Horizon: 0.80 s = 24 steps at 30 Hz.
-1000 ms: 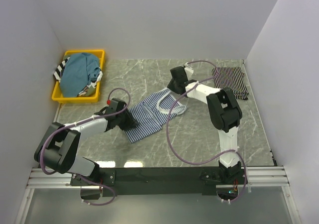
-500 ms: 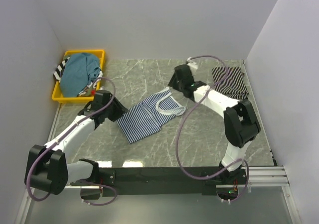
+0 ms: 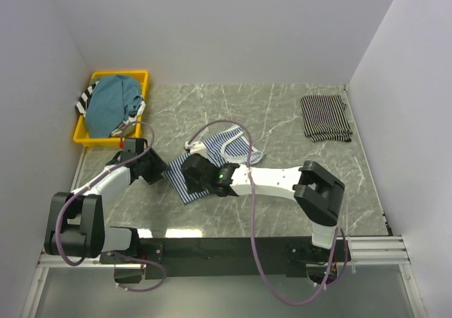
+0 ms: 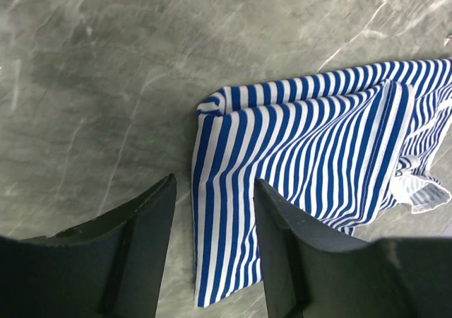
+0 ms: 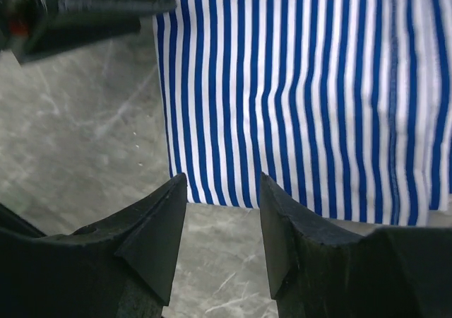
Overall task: Fold and stack the tank tops
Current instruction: Fold the tank top
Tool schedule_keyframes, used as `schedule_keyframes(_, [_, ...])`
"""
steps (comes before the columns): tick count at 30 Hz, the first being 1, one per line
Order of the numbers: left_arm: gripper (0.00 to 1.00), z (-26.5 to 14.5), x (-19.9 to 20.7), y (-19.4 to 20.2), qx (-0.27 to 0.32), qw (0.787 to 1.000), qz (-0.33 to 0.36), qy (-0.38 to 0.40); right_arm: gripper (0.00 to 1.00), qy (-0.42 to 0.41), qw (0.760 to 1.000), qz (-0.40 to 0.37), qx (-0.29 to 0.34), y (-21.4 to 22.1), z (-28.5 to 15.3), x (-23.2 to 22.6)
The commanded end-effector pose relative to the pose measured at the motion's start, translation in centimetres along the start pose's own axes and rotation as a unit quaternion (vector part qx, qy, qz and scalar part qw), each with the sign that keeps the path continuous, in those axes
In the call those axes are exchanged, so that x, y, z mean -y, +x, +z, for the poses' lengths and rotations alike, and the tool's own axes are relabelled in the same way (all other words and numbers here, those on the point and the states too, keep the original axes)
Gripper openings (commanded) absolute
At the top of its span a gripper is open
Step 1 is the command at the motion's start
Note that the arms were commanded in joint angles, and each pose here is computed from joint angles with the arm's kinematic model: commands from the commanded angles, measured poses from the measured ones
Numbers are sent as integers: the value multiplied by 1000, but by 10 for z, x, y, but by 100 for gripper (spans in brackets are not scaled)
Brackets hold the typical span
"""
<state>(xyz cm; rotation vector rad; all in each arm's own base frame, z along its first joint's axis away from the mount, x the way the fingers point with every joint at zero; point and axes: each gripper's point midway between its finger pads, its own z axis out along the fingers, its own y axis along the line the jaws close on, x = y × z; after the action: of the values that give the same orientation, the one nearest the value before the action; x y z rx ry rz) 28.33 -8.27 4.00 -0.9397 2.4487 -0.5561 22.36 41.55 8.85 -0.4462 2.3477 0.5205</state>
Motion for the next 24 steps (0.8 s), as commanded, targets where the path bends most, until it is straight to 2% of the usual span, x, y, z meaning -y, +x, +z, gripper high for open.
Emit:
schedule_keyframes(1, [54,6,10,-8,10,999,12,29,53,5,999,-35,8,-4,2,-14])
schedule_keyframes(10, [50,23,-9,-5,17,999,-30,-6,57,-2,993,-116,-16,28,20,-52])
schedule_keyframes(21, [39,34,-19,-12,33,998,-50,-34,59,77,981,-174,-27,49,47,-32])
schedule_keyframes(24, [36,35,-20,-14,40,997,-52,-36,56,102,976,-191,-30,53,49,-25])
